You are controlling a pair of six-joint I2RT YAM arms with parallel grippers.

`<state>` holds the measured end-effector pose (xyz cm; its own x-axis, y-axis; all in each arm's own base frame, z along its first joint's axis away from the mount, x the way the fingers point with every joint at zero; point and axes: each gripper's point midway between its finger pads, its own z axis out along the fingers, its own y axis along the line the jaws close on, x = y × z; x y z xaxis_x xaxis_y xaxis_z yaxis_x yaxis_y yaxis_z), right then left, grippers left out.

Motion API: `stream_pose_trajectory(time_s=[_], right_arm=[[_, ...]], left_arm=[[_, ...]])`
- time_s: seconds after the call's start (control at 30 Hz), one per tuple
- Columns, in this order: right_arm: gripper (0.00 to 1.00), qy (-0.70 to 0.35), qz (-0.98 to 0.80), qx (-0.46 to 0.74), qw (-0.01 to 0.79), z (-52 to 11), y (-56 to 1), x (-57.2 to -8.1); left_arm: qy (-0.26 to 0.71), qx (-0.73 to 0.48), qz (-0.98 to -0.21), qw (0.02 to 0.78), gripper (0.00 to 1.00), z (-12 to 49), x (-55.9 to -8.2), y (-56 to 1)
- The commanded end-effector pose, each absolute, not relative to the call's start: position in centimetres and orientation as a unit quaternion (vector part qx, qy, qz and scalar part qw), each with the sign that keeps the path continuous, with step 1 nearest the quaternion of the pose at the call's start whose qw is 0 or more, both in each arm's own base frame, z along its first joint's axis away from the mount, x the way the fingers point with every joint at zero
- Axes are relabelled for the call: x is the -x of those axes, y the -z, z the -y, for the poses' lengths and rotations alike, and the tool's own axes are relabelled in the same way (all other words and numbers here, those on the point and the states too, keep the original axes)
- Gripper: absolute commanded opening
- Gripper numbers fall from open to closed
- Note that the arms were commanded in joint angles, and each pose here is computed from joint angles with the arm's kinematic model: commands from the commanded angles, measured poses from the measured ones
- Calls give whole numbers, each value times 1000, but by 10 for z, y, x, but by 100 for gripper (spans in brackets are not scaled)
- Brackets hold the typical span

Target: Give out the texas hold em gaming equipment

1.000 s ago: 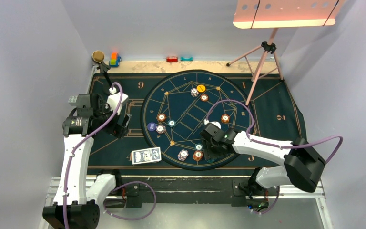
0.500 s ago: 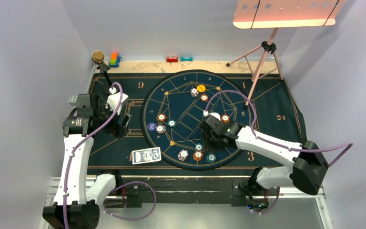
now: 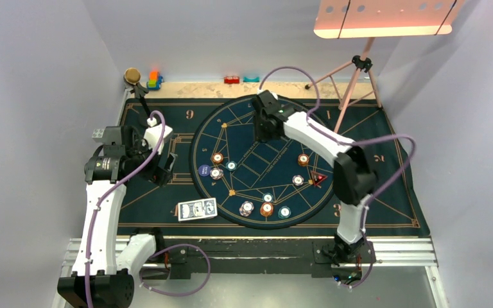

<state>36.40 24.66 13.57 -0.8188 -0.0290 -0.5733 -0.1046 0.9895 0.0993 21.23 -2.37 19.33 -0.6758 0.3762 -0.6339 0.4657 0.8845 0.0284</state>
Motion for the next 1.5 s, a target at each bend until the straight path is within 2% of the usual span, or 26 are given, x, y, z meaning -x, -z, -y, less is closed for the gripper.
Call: stream_pose_trajectory(time_s=[0.0,0.33,0.9,0.93,1.13,1.3,1.37,1.47], right_arm=[[11,-44,-952,68,295,-271,-112,-402],[10,-37,-955,56,288,-283,-69,-441],[13,-25,-963,49,266,-276,-32,-461],[16,-25,-963,50,264,-276,-31,-461],[49,-25,-962,49,266,-273,-37,-463],[77,-36,-957,49,283,-269,-71,-455],[82,-41,-954,45,295,-264,-90,-450],[84,-53,-946,40,318,-259,-122,-435]], left_arm=[[55,-235,-902,359,100,21,-222,-210],[55,-236,-902,358,100,21,-223,-209],[56,-236,-902,358,100,22,-222,-210],[55,-236,-902,358,100,21,-221,-210],[57,-235,-902,358,100,22,-221,-210],[58,-235,-902,357,100,22,-221,-209],[58,-235,-902,356,100,22,-221,-208],[60,-235,-903,355,100,23,-220,-207]])
